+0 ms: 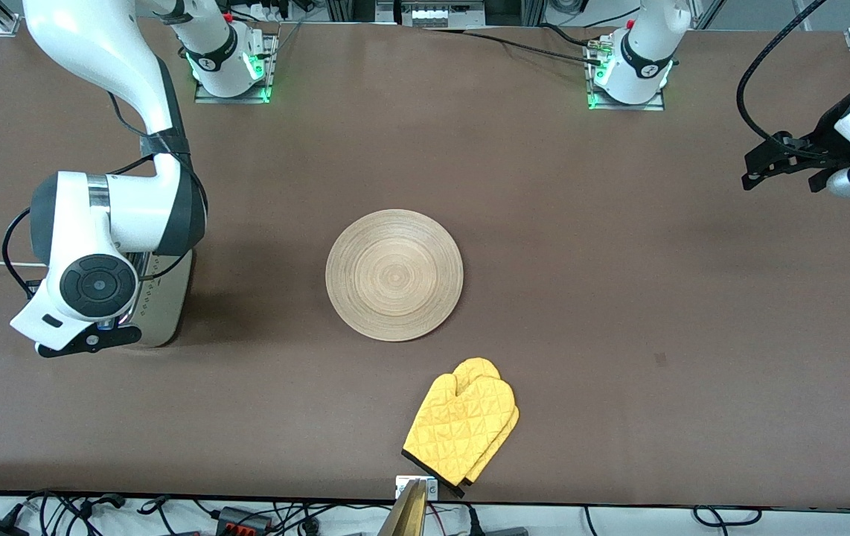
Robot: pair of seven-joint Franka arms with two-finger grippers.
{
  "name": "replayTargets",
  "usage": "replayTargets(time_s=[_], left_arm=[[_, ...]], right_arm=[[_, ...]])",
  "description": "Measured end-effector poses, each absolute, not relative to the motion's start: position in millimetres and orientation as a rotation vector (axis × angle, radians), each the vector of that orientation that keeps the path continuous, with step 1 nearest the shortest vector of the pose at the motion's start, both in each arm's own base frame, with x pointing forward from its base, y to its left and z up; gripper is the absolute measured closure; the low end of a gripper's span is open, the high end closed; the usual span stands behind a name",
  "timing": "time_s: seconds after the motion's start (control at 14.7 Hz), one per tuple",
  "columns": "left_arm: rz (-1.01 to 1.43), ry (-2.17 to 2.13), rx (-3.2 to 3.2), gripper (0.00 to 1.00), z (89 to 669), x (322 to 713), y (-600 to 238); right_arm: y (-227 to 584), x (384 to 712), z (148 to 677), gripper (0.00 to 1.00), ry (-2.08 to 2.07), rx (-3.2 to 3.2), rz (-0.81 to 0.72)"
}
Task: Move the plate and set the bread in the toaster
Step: 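Open the right gripper and raise it away from the toaster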
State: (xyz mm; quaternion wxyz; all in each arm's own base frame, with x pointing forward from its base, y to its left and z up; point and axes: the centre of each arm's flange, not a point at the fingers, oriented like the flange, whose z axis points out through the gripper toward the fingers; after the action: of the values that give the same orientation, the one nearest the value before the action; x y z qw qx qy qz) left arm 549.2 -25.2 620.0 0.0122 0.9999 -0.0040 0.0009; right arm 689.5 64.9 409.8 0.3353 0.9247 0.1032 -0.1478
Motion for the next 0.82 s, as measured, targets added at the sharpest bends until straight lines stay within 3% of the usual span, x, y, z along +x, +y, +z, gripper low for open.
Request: replayTargets(time_s=[0.48, 0.82], left_arm=[[0.003, -0.012, 3.117, 0.0, 620, 549, -25], [0.003, -0.012, 3.117, 0.0, 620, 549, -25]], right_arm=[[68, 663, 481, 0.04, 0.178, 2.655, -0.412], [38, 656, 512, 0.0, 0.136, 2.97, -0.402]])
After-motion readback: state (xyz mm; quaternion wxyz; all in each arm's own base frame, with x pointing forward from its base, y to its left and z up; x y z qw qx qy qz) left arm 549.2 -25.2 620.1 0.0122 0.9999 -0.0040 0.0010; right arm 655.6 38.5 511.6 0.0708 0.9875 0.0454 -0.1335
